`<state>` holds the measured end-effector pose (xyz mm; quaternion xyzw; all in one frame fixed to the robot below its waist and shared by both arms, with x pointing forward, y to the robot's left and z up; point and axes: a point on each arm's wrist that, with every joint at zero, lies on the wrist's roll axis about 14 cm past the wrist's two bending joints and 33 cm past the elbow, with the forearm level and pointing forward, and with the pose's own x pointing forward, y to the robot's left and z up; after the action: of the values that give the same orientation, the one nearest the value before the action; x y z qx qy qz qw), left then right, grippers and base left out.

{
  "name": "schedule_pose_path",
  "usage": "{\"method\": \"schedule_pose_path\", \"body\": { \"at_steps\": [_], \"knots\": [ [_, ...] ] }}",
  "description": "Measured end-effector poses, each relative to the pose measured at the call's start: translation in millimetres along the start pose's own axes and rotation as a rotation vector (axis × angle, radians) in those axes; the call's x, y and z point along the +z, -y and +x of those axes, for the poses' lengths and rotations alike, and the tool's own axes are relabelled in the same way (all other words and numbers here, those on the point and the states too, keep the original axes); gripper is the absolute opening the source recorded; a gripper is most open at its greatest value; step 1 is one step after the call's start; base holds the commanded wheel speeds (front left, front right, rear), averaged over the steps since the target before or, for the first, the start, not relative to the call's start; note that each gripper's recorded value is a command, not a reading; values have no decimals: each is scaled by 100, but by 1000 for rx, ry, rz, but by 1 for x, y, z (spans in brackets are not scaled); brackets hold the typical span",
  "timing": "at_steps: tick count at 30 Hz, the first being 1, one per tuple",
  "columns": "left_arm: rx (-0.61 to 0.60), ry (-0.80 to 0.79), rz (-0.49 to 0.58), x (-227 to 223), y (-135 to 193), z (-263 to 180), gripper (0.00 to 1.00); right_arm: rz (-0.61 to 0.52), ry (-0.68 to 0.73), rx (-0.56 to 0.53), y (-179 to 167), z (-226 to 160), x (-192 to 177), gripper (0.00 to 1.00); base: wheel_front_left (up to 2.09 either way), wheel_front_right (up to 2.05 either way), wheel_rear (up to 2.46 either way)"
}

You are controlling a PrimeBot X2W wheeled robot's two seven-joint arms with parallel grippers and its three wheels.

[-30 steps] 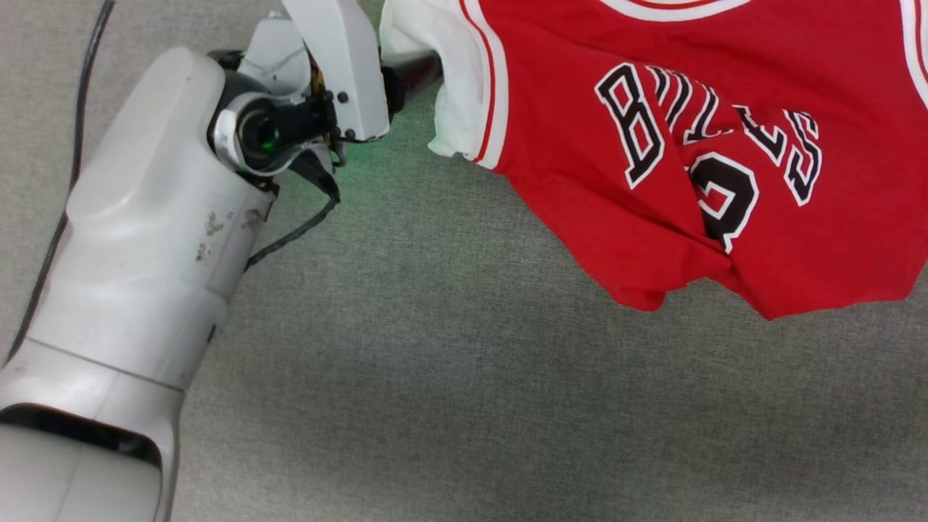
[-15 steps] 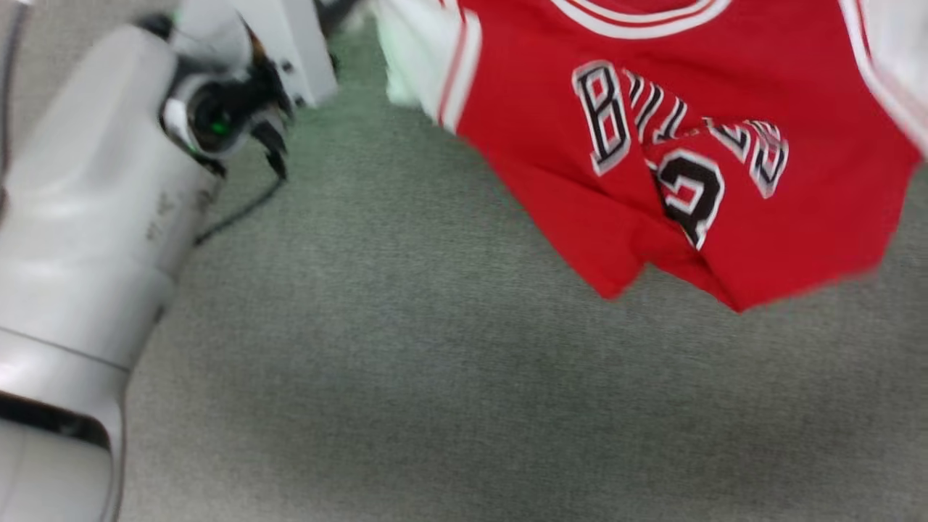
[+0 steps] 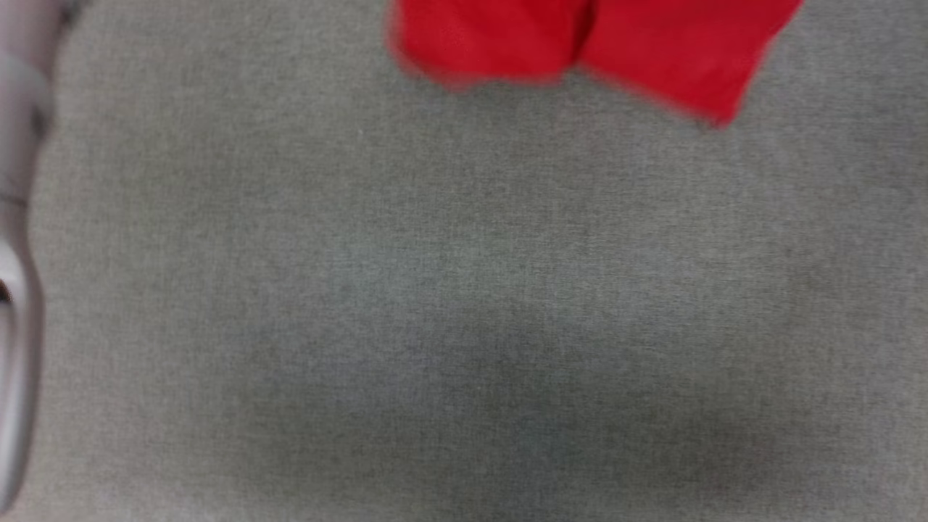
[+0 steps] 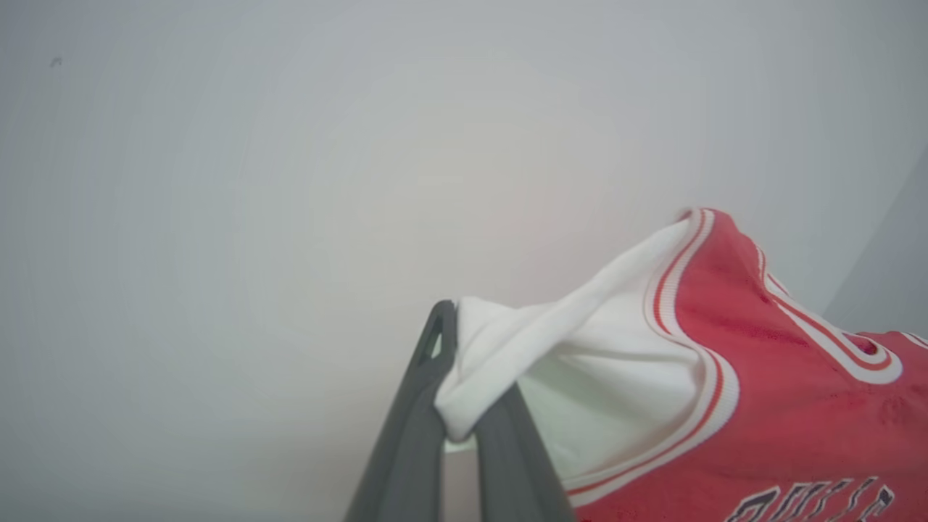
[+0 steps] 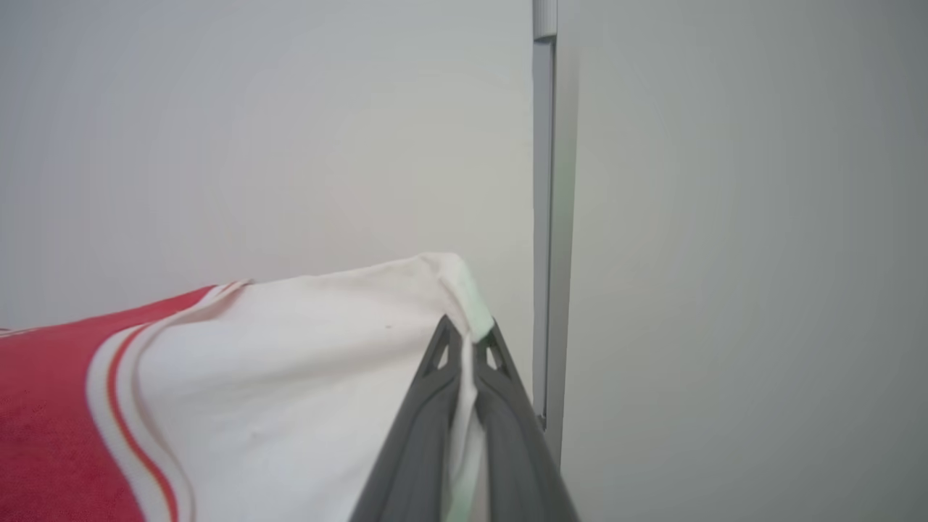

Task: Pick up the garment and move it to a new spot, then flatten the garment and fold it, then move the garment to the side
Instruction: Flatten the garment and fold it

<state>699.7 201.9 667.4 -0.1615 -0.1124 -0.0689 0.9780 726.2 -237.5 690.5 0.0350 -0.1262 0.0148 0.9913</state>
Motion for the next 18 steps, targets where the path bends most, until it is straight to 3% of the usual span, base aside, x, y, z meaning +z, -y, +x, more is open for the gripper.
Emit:
{"method": "schedule_pose_path", "body": {
  "at_steps": [4,8,11,18],
  "knots": [
    [-25,146,-52,52,20,13,0,7,143,-31,7,4,57,0,0,0,0],
    [-48,149,-52,58,36,11,0,5,178,-16,-5,2,79,0,0,0,0],
    [-46,122,-70,47,36,4,0,-14,147,8,-16,-2,70,0,0,0,0],
    [-50,-63,-171,-18,25,-38,0,-53,-22,63,-25,-31,0,0,0,0,0]
  ]
}}
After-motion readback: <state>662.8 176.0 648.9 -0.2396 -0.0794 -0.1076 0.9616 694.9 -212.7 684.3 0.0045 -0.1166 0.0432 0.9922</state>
